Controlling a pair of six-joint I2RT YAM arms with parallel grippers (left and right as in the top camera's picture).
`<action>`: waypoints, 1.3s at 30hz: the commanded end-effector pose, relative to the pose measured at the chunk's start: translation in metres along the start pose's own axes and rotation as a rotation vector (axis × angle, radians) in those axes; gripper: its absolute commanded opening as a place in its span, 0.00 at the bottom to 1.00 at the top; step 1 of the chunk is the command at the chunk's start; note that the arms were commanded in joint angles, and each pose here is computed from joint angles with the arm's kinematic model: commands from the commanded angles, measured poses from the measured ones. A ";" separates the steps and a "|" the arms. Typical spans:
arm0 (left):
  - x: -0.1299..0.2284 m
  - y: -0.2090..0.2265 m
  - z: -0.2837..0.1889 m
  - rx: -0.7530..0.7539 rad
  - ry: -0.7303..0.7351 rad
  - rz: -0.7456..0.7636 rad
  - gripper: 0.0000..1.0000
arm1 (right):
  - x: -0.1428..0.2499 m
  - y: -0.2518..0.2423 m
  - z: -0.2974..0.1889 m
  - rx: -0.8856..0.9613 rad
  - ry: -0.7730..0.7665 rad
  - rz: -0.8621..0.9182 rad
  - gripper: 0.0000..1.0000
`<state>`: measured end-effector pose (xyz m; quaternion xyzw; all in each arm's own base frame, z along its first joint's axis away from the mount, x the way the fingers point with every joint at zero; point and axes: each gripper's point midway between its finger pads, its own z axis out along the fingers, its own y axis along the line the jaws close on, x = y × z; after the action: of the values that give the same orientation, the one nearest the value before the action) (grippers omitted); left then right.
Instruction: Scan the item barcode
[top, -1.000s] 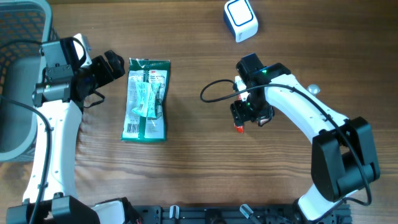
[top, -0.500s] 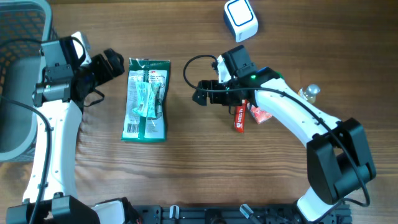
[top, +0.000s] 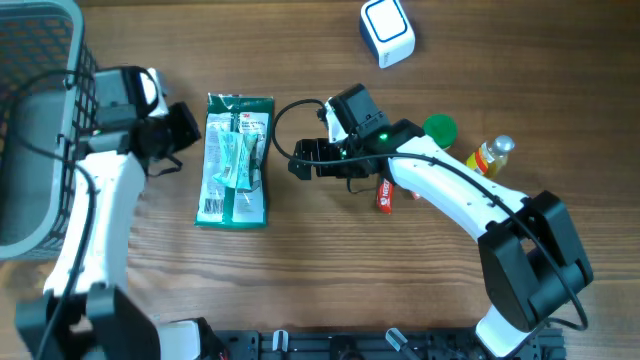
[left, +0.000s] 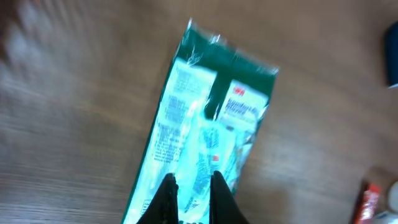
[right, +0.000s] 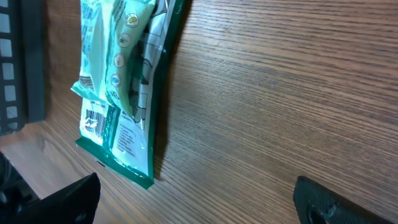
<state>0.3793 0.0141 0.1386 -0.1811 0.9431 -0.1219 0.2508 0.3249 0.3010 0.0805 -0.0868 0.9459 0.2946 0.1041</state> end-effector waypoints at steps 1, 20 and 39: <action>0.028 0.013 0.040 -0.046 0.126 -0.001 0.07 | 0.001 -0.008 0.006 0.028 0.005 0.016 1.00; 0.065 0.020 0.081 -0.069 0.297 -0.008 0.24 | 0.001 -0.014 0.007 0.055 -0.001 0.019 1.00; 0.086 0.011 0.081 -0.007 0.350 0.049 0.35 | 0.001 -0.014 0.008 0.056 0.002 0.020 1.00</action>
<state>0.3592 -0.0234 0.0448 -0.1424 0.9731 -0.1528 0.0969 0.3277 0.2963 0.0777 -0.0821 0.9502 0.2796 0.1106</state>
